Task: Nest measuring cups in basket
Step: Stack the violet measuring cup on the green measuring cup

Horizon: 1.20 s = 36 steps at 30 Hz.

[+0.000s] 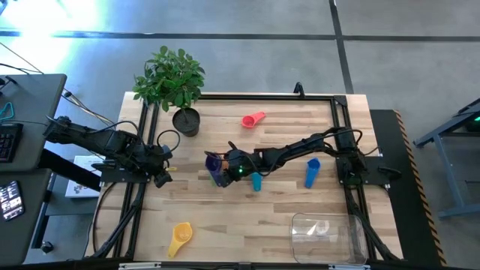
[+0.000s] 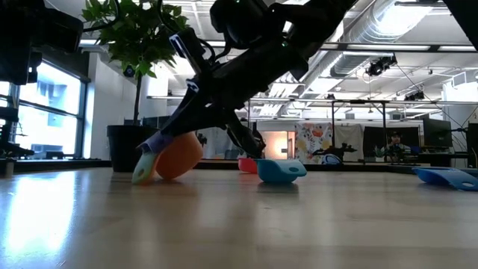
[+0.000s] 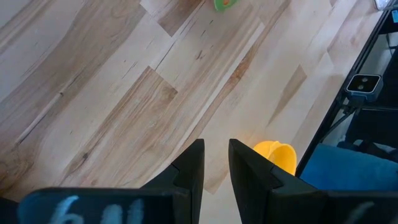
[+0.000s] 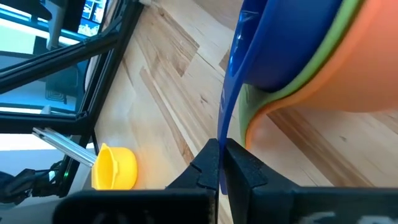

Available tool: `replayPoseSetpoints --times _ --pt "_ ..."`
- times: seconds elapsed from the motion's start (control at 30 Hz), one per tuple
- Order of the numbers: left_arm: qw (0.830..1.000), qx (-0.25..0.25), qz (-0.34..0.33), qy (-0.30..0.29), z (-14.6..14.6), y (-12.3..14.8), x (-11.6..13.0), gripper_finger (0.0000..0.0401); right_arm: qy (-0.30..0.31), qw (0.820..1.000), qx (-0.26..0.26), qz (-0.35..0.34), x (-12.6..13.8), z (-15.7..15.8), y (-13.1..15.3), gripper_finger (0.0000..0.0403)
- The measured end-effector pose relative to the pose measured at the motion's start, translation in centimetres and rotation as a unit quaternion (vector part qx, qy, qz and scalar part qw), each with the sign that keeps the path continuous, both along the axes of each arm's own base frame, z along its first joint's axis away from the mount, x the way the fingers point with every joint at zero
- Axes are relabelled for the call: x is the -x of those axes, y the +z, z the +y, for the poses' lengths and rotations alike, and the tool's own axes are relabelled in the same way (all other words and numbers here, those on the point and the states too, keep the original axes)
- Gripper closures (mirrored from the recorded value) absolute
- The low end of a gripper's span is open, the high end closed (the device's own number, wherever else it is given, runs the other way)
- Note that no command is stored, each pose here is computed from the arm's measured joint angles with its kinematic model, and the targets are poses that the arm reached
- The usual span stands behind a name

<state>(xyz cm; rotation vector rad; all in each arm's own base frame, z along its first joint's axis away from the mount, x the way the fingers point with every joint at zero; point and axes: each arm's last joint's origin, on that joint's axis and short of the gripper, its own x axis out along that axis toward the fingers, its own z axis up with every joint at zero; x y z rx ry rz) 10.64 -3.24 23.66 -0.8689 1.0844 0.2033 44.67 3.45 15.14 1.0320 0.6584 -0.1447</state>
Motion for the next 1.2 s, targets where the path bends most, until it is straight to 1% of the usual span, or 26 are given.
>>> replayPoseSetpoints --times 0.2,0.4,0.53,0.63,0.7,0.83,0.97,1.03,1.13,1.2 --pt "1.000 0.000 0.000 0.000 0.0 0.0 0.0 0.0339 -0.006 1.000 -0.006 -0.015 -0.1 -0.1 0.6 0.0402" --pt "1.000 0.000 0.000 0.000 0.0 0.0 0.0 0.0339 -0.024 0.999 0.010 -0.021 0.2 -0.2 1.9 0.0402" --pt "1.000 0.000 0.000 0.000 0.0 0.0 0.0 0.0339 -0.028 0.999 0.012 -0.019 0.3 -0.3 2.0 0.0402" --pt "1.000 0.000 0.000 0.000 0.0 0.0 0.0 0.0339 -0.046 0.998 0.011 -0.034 0.1 -0.2 2.2 0.0402" --pt "1.000 0.000 0.000 0.000 0.0 0.0 0.0 0.0339 -0.069 0.996 0.015 -0.053 0.0 0.0 2.5 0.0402" --pt "1.000 0.000 0.000 0.000 0.0 0.0 0.0 0.0339 -0.111 0.989 0.024 -0.092 -0.3 0.8 3.2 0.0402" --pt "1.000 0.000 0.000 0.000 0.0 0.0 0.0 0.0339 -0.147 0.983 0.027 -0.111 -0.2 1.9 3.5 0.0402" --pt "1.000 0.000 0.000 0.000 0.0 0.0 0.0 0.0339 -0.158 0.981 0.022 -0.115 -0.2 2.4 3.6 0.0402" --pt "1.000 0.000 0.000 0.000 0.0 0.0 0.0 0.0339 -0.169 0.976 -0.001 -0.136 -0.4 3.0 3.5 0.0402" --pt "1.000 0.000 0.000 0.000 0.0 0.0 0.0 0.0339 -0.172 0.972 -0.020 -0.157 -0.4 3.4 2.7 0.0402"
